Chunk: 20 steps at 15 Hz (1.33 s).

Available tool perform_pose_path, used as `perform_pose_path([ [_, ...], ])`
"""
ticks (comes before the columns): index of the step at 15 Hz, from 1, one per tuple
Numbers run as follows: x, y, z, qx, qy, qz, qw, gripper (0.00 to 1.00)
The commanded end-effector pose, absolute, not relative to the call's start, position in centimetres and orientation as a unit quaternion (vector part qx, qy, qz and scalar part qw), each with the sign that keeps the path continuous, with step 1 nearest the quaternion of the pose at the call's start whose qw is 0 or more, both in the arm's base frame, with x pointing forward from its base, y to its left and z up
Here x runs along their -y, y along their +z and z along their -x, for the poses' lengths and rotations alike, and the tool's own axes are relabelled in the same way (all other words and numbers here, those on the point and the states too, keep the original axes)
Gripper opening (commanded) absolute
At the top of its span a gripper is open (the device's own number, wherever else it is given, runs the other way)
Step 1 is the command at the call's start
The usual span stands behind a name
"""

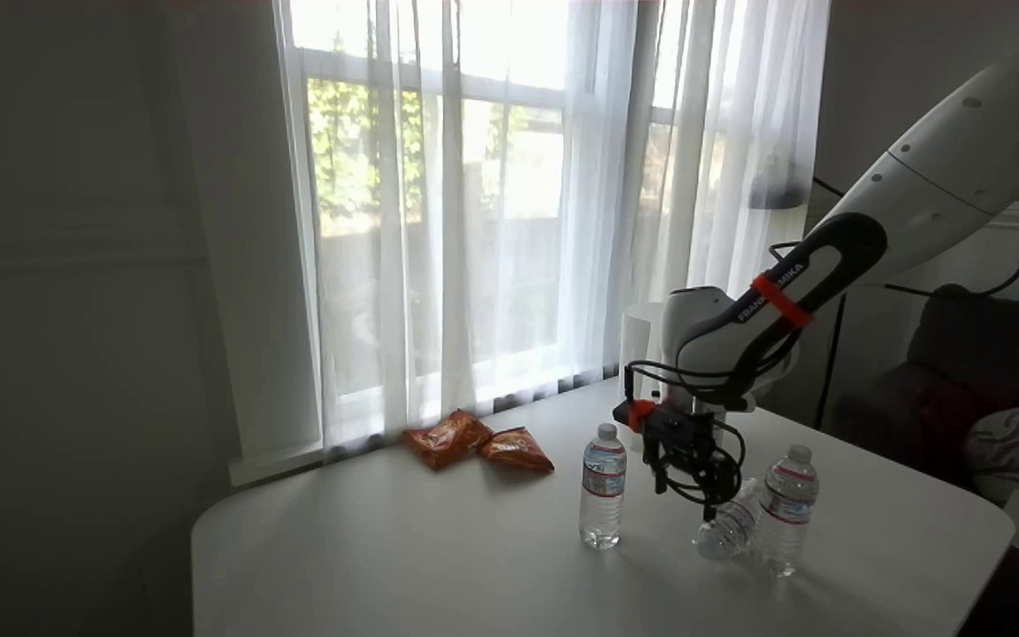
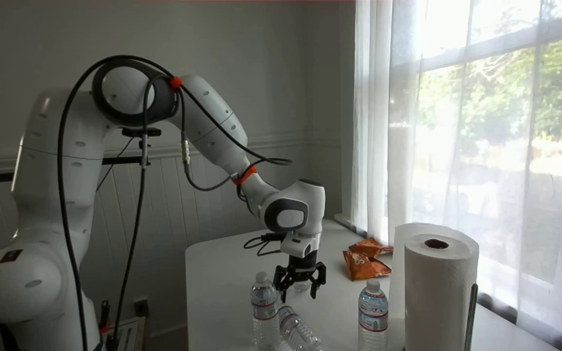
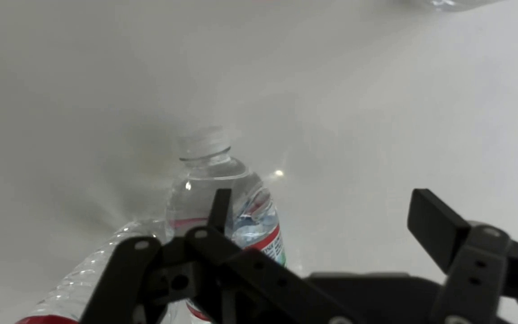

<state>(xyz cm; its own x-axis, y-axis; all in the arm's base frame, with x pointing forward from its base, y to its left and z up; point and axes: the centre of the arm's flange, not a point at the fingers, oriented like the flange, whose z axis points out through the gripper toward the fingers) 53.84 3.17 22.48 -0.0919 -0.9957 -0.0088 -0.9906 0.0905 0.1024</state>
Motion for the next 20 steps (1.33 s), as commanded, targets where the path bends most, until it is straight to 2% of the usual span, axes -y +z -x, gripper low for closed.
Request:
perform_pose_path([
  [1,-3.1,23.3,-54.0,0.739,-0.051,-0.671,0.017,1.00],
  [6,-3.4,24.2,-54.1,0.736,-0.066,-0.674,0.002,1.00],
  [20,-3.4,22.8,-52.4,0.681,-0.089,-0.725,0.051,1.00],
])
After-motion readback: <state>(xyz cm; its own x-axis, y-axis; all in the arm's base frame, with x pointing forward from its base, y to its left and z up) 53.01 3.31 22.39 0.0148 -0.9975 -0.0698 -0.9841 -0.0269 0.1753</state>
